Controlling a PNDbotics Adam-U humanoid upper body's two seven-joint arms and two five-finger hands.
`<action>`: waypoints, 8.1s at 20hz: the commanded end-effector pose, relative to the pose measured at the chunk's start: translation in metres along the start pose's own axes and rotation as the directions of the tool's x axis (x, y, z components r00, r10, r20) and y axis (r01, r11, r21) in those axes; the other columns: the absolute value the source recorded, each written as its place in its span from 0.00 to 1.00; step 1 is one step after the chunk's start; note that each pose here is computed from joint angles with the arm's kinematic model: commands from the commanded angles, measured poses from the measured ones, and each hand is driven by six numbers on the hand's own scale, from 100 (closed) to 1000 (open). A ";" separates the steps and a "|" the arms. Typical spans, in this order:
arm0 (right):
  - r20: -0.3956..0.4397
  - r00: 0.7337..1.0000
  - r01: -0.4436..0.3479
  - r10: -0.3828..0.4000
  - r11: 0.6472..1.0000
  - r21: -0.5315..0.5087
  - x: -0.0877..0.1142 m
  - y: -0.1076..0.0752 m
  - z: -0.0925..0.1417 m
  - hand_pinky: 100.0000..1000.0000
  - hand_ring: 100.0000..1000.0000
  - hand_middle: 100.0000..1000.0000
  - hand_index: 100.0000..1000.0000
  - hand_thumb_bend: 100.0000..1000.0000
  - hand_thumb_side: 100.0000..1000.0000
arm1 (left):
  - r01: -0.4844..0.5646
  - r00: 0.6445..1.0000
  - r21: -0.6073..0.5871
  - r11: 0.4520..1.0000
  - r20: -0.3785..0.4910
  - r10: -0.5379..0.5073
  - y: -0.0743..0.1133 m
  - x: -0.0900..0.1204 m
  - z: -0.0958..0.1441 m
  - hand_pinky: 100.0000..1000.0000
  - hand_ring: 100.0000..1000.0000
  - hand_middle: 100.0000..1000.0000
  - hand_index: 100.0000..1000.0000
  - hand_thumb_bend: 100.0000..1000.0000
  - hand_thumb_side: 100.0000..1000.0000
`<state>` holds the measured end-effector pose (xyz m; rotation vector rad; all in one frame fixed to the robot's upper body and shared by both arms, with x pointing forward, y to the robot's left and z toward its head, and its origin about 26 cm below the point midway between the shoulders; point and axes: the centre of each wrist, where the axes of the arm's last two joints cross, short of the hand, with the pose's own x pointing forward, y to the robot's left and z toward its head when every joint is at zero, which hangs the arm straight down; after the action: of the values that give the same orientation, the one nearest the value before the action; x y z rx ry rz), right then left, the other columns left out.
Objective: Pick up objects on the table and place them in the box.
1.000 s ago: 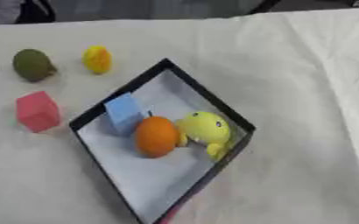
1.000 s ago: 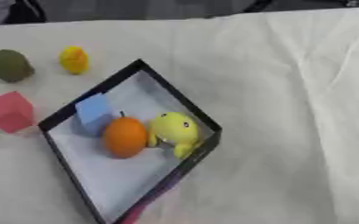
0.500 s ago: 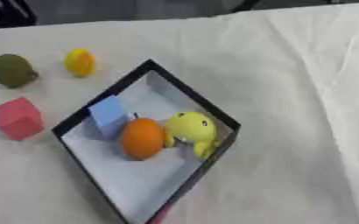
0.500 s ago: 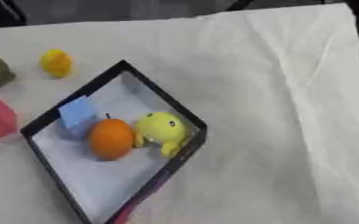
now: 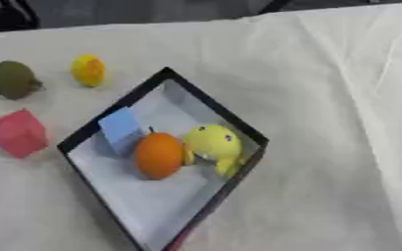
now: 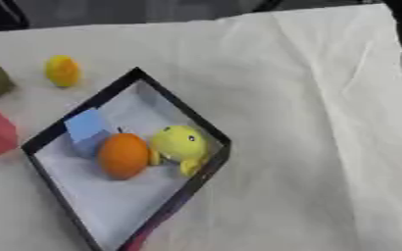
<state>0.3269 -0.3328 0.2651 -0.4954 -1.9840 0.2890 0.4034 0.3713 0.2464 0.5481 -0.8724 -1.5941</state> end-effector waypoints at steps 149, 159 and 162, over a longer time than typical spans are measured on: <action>0.040 0.995 0.096 -0.096 0.995 0.009 0.011 0.008 -0.010 0.91 0.72 0.70 0.80 0.00 0.66 | -0.125 0.951 0.538 0.834 -0.175 0.255 0.061 -0.007 -0.022 0.88 0.88 0.81 0.87 0.67 0.48; 0.040 0.994 0.105 -0.105 0.994 0.014 0.012 0.010 -0.010 0.91 0.72 0.70 0.80 0.00 0.67 | -0.069 0.890 0.557 0.828 -0.340 0.303 0.047 -0.024 -0.045 0.87 0.89 0.82 0.87 0.71 0.47; 0.038 0.993 0.111 -0.111 0.994 0.012 0.011 0.011 -0.010 0.91 0.72 0.70 0.80 0.00 0.67 | -0.078 0.869 0.553 0.829 -0.370 0.328 0.038 -0.031 -0.053 0.87 0.88 0.81 0.88 0.72 0.49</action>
<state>0.3374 -0.3184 0.2619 -0.3643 -2.0019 0.2336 0.4745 0.3796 0.2262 1.0805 -0.9539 -0.9807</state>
